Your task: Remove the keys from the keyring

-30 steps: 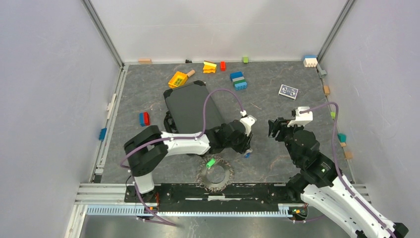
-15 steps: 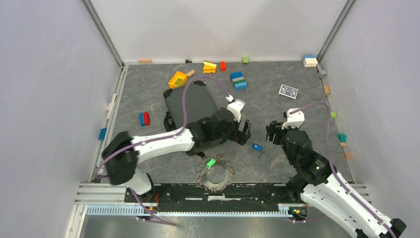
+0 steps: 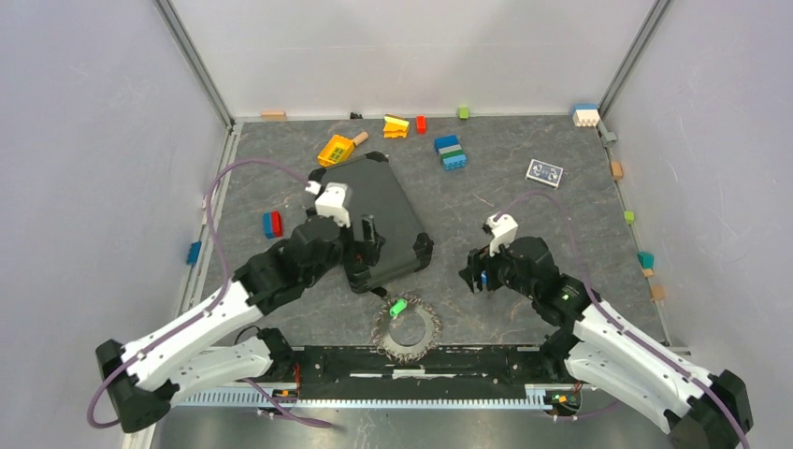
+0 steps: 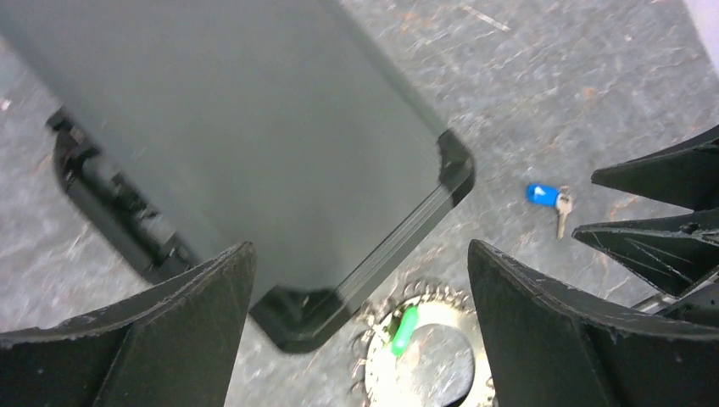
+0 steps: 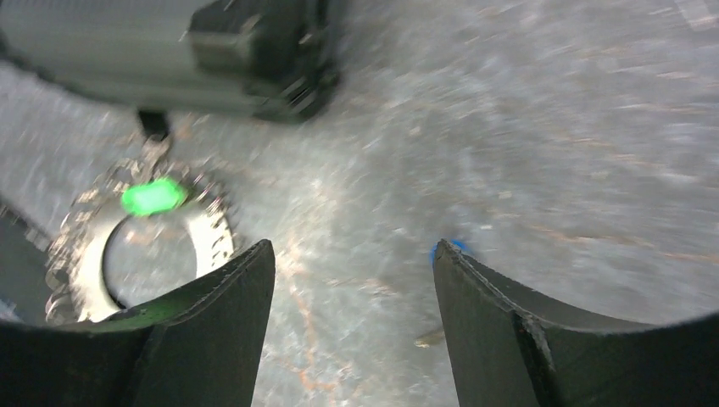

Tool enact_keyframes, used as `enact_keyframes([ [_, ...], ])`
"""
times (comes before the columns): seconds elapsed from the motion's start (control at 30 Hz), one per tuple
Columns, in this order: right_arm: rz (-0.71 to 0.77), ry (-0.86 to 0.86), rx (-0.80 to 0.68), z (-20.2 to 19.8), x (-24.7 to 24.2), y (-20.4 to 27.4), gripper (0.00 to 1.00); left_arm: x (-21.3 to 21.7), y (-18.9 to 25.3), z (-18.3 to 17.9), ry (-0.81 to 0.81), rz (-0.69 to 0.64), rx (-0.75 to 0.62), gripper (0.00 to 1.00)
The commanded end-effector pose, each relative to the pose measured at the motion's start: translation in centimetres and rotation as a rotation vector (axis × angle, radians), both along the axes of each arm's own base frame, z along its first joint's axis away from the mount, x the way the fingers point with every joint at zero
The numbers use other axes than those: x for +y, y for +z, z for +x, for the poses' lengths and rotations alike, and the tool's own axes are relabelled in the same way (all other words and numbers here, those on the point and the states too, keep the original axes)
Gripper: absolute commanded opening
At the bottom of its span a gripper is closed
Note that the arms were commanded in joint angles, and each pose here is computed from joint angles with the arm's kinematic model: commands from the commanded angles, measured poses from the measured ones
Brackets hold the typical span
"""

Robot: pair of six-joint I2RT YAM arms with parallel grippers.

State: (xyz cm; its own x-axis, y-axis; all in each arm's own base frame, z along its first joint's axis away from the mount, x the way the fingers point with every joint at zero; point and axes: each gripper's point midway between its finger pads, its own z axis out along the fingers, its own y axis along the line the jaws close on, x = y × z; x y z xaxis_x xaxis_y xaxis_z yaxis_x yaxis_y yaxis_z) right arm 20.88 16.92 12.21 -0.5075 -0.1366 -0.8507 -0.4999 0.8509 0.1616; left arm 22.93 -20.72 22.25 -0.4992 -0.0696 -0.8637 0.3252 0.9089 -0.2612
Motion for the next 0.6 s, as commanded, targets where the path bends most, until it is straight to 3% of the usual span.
enact_keyframes([
  [0.0,0.145,0.333,0.139,-4.3,5.1,-2.1,0.72,4.4,-2.3,-2.1,0.14,0.011,0.083,1.0],
  [0.13,0.197,0.363,0.247,-6.1,6.2,-5.0,0.72,5.8,-3.3,-3.6,0.165,-0.05,0.097,1.0],
  [0.47,0.124,0.295,0.25,-7.7,9.3,-7.4,0.71,7.0,-3.2,-4.9,0.157,-0.081,0.091,1.0],
  [0.57,0.04,0.223,0.231,-6.9,8.7,-8.7,0.68,7.1,-3.0,-5.0,0.14,-0.066,0.082,1.0],
])
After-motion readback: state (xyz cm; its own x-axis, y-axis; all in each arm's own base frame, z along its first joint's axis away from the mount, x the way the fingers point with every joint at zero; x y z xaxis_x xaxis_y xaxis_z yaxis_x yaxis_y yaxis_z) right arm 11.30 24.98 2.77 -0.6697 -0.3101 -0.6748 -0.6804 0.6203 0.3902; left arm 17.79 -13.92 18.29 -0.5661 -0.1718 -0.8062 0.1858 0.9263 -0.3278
